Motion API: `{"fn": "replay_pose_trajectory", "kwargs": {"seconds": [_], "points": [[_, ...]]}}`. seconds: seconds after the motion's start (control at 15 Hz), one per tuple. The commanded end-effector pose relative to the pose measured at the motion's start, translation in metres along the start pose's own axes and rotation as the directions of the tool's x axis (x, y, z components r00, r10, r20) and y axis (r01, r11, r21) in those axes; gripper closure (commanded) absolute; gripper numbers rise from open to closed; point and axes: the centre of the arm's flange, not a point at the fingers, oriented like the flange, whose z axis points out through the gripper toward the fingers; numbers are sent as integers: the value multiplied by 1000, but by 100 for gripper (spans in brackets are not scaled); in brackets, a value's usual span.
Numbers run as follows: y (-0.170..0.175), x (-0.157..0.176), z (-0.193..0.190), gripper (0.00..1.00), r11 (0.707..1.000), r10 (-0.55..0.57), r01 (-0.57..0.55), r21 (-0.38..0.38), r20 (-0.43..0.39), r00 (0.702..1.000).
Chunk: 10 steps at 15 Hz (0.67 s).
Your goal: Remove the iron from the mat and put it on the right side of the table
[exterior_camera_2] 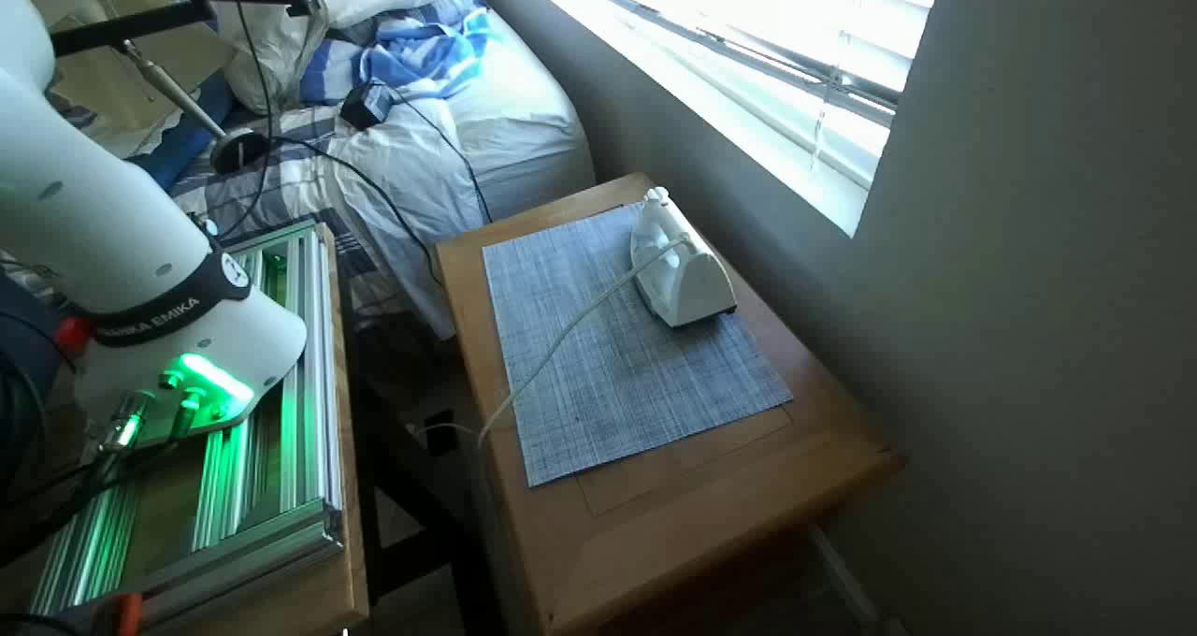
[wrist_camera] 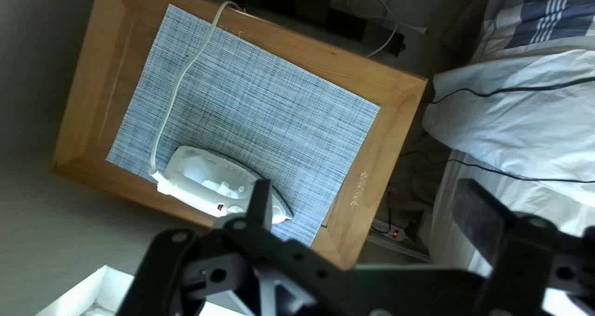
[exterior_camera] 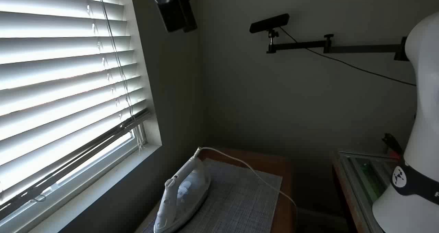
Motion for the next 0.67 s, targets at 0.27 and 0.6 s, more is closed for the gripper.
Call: {"fn": "replay_pose_trajectory", "kwargs": {"seconds": [0.27, 0.6], "points": [[20, -5, 3, 0, 999, -30, 30, 14, -38, 999], [98, -24, 25, 0, 957, -262, 278, 80, -172, 950]]}}
